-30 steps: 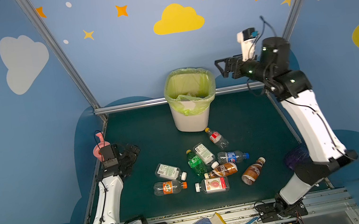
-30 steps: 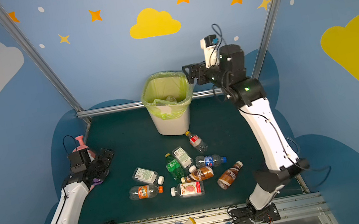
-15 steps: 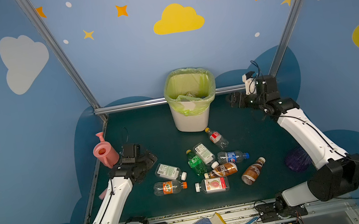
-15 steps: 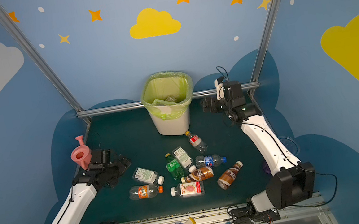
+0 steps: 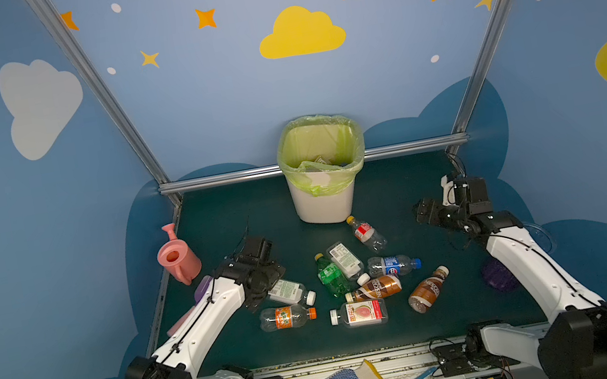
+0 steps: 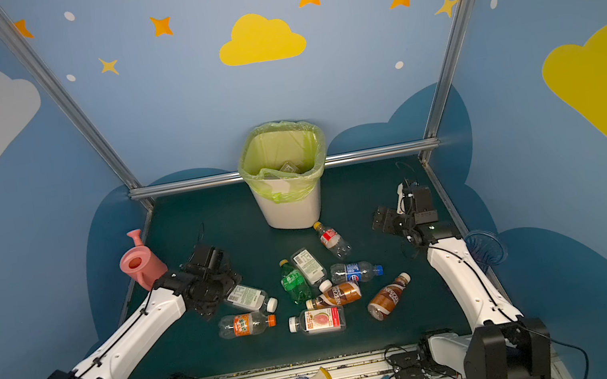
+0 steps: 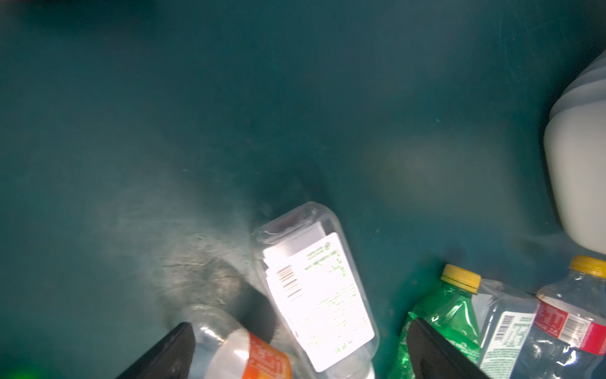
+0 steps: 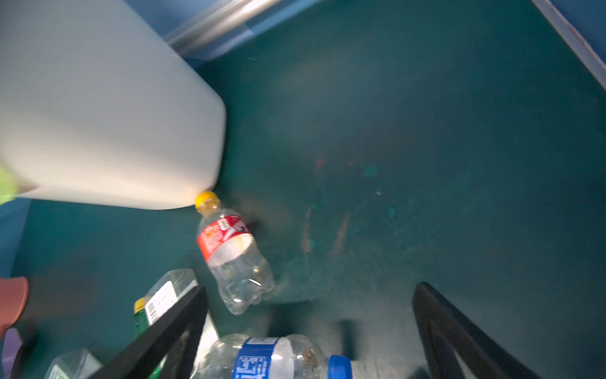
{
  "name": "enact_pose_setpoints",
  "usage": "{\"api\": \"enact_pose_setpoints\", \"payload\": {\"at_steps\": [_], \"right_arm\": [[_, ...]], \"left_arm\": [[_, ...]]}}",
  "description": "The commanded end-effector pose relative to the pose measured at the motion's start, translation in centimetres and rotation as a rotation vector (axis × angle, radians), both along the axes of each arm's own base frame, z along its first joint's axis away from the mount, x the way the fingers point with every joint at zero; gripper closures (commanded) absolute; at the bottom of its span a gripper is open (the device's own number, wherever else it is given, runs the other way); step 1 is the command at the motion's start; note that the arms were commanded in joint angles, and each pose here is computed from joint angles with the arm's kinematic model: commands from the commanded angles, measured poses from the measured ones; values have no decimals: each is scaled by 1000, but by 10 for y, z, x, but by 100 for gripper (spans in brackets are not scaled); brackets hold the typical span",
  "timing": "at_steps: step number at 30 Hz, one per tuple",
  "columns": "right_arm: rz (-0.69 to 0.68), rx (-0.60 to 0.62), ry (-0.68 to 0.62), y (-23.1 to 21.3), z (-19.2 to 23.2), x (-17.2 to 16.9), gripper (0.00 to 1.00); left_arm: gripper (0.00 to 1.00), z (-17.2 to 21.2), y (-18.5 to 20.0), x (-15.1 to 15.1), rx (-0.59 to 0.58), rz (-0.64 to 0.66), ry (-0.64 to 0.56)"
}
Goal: Throw the plastic bottles in the bin
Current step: 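Lower the left gripper onto a square-bottomed clear bottle while the right gripper returns down, then lift the clear bottle with the left gripper and release it over the bin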
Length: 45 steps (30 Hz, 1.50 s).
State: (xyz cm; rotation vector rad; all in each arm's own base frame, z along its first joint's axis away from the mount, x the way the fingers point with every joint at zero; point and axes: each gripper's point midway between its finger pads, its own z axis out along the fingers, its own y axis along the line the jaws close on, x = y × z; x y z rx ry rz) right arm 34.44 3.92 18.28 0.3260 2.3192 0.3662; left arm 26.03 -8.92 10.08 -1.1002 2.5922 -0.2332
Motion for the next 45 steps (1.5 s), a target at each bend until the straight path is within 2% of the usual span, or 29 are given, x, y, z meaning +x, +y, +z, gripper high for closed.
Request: {"api": "enact_pose_setpoints", "payload": {"at_steps": [1, 10, 19, 32, 39, 42, 45], "right_arm": [[-25, 13, -37, -8, 8, 2, 3], [-75, 19, 14, -25, -9, -6, 3], [-108, 30, 24, -37, -14, -8, 3], [-164, 54, 26, -56, -19, -17, 3], [-177, 62, 17, -60, -17, -19, 3], [-182, 61, 9, -62, -15, -20, 3], [-188, 63, 8, -64, -15, -21, 3]], "left_arm": [[0, -7, 2, 0, 13, 70, 47], [0, -28, -13, 8, -50, 127, 102], [1, -49, -28, 24, -35, 83, 208], [5, -73, -45, 32, -88, 53, 259], [16, -81, -46, 36, -95, 37, 276], [25, -84, -45, 40, -113, 44, 269], [38, -84, -44, 46, -143, 54, 250]]}}
